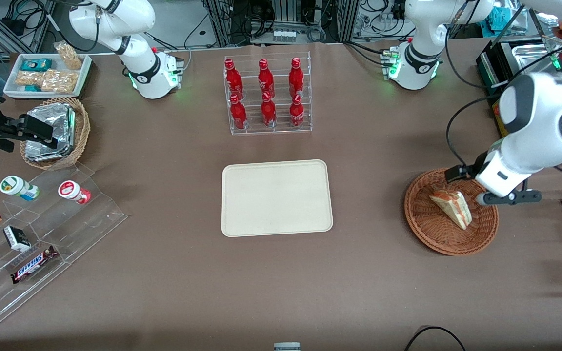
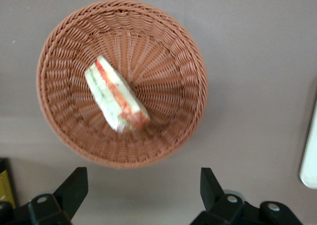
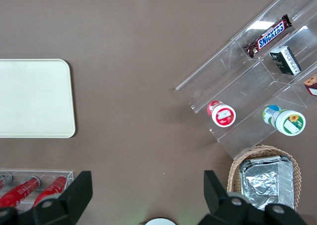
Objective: Place sandwich from basket to tray
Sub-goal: 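Move the open left gripper down over the sandwich in the wicker basket, then close the left gripper on the wrapped sandwich and lift it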
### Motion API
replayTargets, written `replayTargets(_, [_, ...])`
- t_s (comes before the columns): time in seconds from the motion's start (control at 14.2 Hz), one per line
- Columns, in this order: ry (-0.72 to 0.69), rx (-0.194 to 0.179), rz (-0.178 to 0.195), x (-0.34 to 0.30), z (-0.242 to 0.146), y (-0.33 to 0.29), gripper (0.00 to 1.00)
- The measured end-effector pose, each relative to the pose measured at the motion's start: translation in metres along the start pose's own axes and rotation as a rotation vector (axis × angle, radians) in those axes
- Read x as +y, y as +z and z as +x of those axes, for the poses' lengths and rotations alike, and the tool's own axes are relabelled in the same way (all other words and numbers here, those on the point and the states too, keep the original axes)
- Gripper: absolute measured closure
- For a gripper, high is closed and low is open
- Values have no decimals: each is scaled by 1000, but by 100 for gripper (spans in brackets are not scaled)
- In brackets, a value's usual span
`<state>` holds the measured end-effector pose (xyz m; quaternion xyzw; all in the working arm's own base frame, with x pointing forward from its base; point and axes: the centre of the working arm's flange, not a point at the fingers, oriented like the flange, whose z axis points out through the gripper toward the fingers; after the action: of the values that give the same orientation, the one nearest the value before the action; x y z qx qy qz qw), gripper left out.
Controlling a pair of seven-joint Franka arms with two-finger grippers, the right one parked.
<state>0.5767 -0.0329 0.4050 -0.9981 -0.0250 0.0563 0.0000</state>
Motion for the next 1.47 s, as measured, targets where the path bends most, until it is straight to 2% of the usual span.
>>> replayTargets(0.21, [-84,6,-1,-17,8,31,0])
replayTargets(0.35, [-233,12,-4,-24,8,41,0])
replayTargets(0.56, [-507,50,-17,-24,10,53,0])
replayTargets(0.77, [-661,37,-15,-29,7,72,0])
replayTargets(0.91, [-729,25,-10,-44,7,84,0])
replayTargets(1.26, [-841,62,-22,-51,22,126,0])
replayTargets(1.47, [-880,48,-14,-50,25,151,0])
